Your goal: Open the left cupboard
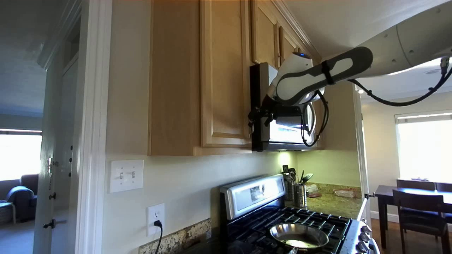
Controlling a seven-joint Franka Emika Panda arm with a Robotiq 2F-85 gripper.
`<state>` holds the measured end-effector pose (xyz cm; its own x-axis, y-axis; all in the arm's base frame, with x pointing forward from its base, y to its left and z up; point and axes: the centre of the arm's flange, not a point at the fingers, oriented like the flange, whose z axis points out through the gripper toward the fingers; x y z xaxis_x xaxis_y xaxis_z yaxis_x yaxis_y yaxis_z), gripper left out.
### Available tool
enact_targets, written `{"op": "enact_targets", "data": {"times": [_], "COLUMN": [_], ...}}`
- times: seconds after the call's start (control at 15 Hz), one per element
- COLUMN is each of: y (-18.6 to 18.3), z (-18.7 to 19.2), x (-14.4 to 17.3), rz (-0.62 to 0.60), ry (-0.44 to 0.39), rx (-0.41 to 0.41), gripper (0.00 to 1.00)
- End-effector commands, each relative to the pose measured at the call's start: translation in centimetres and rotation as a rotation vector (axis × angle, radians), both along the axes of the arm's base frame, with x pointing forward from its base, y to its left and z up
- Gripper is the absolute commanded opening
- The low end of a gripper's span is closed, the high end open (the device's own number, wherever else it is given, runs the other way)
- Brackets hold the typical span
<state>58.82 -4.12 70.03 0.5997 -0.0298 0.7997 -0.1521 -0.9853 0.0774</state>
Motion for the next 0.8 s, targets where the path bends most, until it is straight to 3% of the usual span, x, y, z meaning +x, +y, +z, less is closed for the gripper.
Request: {"op": "enact_targets", "data": {"times": [0.0, 0.07, 0.13, 0.27, 0.73], "y": [-1.0, -1.1, -1.2, -0.8, 0.3], "z": [1.1, 1.1, 1.2, 1.4, 0.8], "x": [3.3, 3.8, 4.3, 4.7, 5.2], "rz": [0.001, 0.001, 0.005, 0.007, 0.025], "ry": [-0.03, -0.033, -0.034, -0.032, -0.007], "rx": [-0.023, -0.025, -0.025, -0.02, -0.03], "gripper": [1.0, 0.95, 0.74, 0.69, 0.24]}}
